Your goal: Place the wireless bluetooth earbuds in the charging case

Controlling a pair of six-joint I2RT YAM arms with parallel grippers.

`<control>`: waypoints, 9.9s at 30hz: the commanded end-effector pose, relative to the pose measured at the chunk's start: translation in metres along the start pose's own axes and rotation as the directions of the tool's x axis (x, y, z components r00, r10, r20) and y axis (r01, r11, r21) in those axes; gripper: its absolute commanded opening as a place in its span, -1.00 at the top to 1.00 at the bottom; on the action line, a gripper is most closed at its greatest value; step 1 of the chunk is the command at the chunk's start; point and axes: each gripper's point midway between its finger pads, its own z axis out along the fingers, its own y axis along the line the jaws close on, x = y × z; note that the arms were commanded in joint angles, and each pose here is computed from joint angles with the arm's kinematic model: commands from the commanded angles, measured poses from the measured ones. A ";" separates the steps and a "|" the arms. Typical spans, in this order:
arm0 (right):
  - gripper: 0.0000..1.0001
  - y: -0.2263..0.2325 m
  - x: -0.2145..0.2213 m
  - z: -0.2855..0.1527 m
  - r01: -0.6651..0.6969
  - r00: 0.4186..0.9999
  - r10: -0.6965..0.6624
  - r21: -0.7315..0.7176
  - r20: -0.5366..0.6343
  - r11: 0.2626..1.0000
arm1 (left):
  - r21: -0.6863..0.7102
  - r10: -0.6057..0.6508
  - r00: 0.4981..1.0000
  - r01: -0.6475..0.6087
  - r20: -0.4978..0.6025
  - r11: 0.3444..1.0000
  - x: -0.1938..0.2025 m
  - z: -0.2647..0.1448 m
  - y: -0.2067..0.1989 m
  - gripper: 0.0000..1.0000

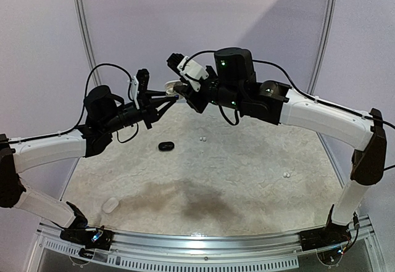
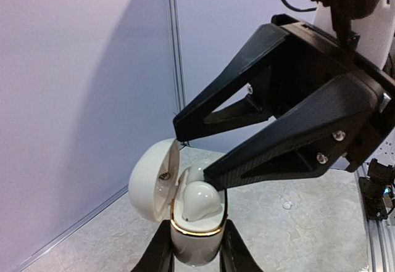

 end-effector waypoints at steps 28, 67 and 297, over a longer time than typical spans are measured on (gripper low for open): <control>0.09 -0.037 -0.038 -0.057 -0.197 0.973 0.193 0.017 0.123 0.980 | 0.286 0.965 0.230 -0.923 -0.128 0.258 0.097 -0.020 0.001 1.00; -0.15 -0.070 0.047 -0.036 -0.286 0.939 0.321 0.235 -0.127 0.929 | -0.933 -0.969 -0.115 0.314 -0.219 0.174 0.311 -0.194 0.160 -0.51; 1.00 -0.051 -0.082 -0.109 -0.297 0.748 0.563 -0.581 0.351 0.758 | 0.335 -0.218 0.975 0.216 -0.032 0.917 -0.096 -0.002 -0.034 -0.74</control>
